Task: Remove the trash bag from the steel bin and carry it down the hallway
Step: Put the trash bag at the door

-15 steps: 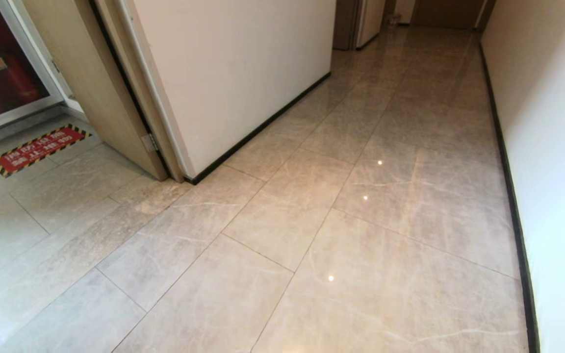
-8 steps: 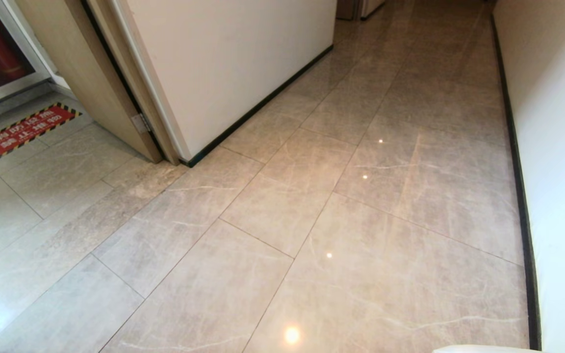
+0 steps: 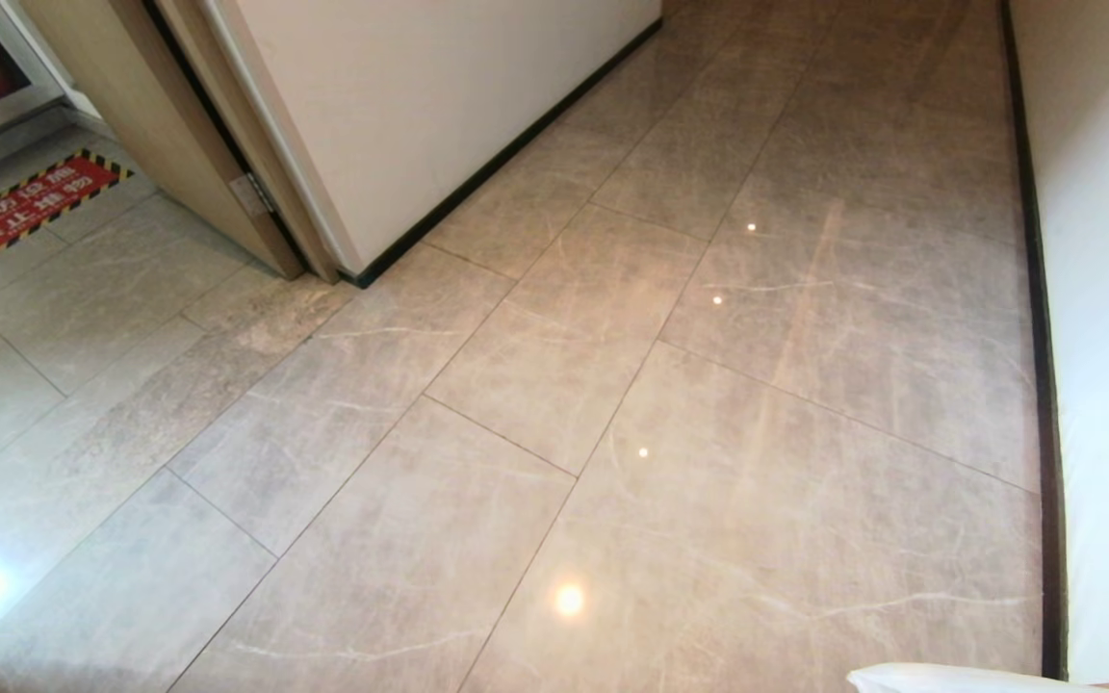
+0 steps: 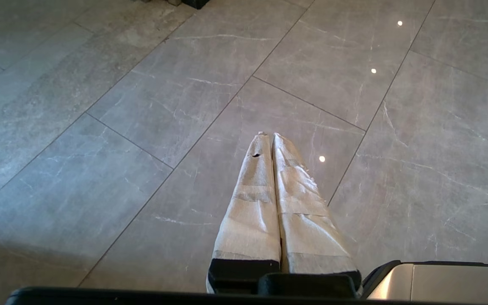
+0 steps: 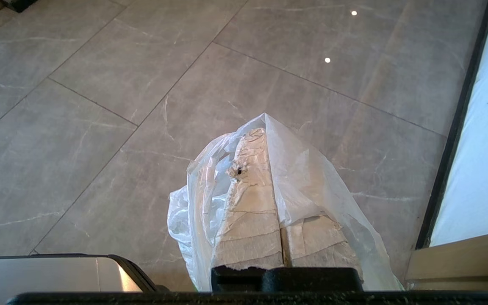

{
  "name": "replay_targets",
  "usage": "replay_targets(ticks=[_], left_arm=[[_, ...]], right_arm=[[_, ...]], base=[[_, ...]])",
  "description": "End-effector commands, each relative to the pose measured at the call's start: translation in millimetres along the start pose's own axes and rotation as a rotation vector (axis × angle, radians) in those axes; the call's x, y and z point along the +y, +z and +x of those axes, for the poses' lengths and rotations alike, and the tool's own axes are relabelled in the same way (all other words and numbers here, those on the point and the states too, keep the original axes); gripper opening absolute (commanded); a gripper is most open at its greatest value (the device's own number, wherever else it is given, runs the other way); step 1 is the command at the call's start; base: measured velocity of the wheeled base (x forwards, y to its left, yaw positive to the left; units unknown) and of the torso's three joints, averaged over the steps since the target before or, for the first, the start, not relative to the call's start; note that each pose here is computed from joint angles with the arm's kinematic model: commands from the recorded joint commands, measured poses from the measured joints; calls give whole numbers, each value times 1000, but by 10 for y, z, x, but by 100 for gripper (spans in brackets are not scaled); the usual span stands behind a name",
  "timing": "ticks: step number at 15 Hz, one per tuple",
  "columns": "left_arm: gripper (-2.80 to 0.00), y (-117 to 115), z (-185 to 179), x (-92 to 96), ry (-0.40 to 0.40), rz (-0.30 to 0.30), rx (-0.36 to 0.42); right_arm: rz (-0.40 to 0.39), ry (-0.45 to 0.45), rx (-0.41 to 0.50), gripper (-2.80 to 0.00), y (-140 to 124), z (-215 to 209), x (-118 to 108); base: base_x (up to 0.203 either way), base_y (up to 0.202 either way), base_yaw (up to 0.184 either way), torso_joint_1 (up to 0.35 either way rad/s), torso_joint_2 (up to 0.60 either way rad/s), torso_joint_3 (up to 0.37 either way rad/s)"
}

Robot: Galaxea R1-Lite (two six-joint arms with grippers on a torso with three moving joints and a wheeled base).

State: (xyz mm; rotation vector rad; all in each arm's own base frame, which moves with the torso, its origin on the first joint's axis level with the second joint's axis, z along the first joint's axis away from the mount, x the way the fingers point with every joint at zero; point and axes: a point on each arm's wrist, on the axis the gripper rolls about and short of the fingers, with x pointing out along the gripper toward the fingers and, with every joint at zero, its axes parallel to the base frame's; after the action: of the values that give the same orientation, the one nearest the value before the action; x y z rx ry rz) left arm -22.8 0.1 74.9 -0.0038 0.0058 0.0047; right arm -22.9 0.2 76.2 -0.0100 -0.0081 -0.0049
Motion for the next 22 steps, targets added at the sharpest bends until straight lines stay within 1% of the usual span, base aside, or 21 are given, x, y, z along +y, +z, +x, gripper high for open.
replay_targets(ticks=[1,7,9,10,11,12,13,14,16,17,18,19,20,21,22], left_arm=[[-280,1,0,0,0,-1,-1],[-280,1,0,0,0,-1,-1],[-280,0,0,0,0,1,0],[-280,0,0,0,0,1,0],[-280,0,0,0,0,1,0],[-280,0,0,0,0,1,0],[-280,1,0,0,0,1,-1],[-280,0,0,0,-1,1,0],[-280,0,0,0,0,1,0],[-280,0,0,0,0,1,0],[-280,0,0,0,-2,1,0],[-280,0,0,0,0,1,0],[-280,0,0,0,0,1,0],[-280,0,0,0,0,1,0],[-280,0,0,0,0,1,0]], right_arm=[[-1,0,-1,-280,0,-1,0],[1,0,-1,-280,0,-1,0],[2,1,-3,-280,5,0,0],[-3,-1,-23,-280,71,-17,-1],[-5,-2,-51,-280,233,-48,-3],[-7,-6,-71,-280,491,-80,-6],[-3,-19,-58,-280,776,-65,-9],[7,-32,-30,-280,1089,6,-14],[30,-62,32,-280,1868,318,-31],[36,-85,86,-280,2162,523,-43],[37,-104,161,-280,2393,761,-54],[22,-113,255,-280,2505,1019,-58],[-23,-105,342,-280,2529,1280,-50],[-91,-90,406,-280,2501,1524,-34],[-172,-79,475,-280,2420,1759,-24]], base=[[0,0,0,2,2,-198],[0,0,0,5,3,-197],[0,0,0,3,8,-80],[0,0,0,0,2,-34],[0,0,0,-2,7,-32],[0,0,0,0,0,0],[0,0,0,0,0,0],[0,0,0,0,0,0],[0,0,0,0,0,0],[0,0,0,0,0,0],[0,0,0,0,0,0],[0,0,0,0,0,0],[0,0,0,0,0,0],[0,0,0,0,0,0],[0,0,0,0,0,0]])
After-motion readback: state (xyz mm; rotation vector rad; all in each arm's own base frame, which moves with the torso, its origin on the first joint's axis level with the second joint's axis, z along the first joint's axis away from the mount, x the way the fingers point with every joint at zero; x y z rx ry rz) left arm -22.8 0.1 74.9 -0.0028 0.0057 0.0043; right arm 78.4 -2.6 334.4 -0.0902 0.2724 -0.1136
